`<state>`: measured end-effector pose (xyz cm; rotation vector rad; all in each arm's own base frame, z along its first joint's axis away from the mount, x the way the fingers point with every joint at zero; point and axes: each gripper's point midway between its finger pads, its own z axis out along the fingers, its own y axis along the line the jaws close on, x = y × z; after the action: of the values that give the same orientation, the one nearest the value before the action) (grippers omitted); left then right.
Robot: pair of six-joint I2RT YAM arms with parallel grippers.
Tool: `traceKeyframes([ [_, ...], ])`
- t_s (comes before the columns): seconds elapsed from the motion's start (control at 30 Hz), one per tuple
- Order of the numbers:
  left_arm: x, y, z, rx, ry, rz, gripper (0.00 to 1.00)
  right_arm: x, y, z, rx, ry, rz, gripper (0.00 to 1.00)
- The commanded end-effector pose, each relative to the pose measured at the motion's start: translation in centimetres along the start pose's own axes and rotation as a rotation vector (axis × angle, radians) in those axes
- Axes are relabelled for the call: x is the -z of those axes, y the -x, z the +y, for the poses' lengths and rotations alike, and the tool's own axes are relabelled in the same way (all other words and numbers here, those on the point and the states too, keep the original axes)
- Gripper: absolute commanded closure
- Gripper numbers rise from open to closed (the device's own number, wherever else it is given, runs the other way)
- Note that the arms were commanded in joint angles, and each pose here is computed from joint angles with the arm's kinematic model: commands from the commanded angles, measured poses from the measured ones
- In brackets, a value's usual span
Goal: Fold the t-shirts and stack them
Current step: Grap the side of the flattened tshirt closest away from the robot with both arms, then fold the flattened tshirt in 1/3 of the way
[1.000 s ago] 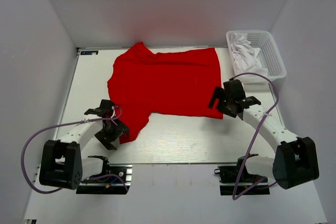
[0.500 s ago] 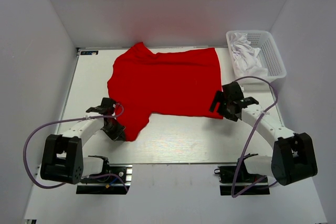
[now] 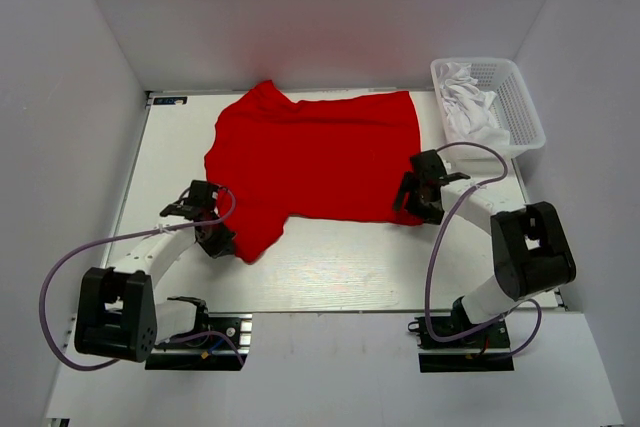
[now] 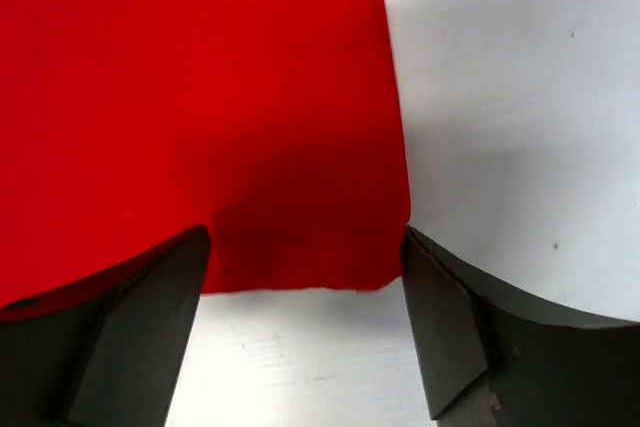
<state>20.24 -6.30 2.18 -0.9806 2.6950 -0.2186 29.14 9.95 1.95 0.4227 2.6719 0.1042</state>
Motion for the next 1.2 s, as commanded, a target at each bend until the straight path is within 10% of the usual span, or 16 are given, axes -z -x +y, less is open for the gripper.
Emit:
traceKeyframes([
  [0.0,1.2,1.8,-1.6,-0.030,-0.051,-0.067,1.00,-1.0,0.7,0.5,-0.013,0.016,-0.017,0.20],
  [0.33,4.0,3.7,-3.2,-0.055,-0.101,-0.142,1.00,0.8,-1.0,-0.8,-0.042,-0.001,-0.002,1.00],
  [0.6,11.4,5.2,-4.2,-0.048,-0.213,-0.280,1.00,5.5,2.0,-1.1,0.006,-0.001,-0.108,1.00],
  [1.17,11.9,-3.0,0.5,-0.019,-0.135,0.023,1.00,6.6,-6.2,-3.0,0.086,0.072,0.129,1.00],
])
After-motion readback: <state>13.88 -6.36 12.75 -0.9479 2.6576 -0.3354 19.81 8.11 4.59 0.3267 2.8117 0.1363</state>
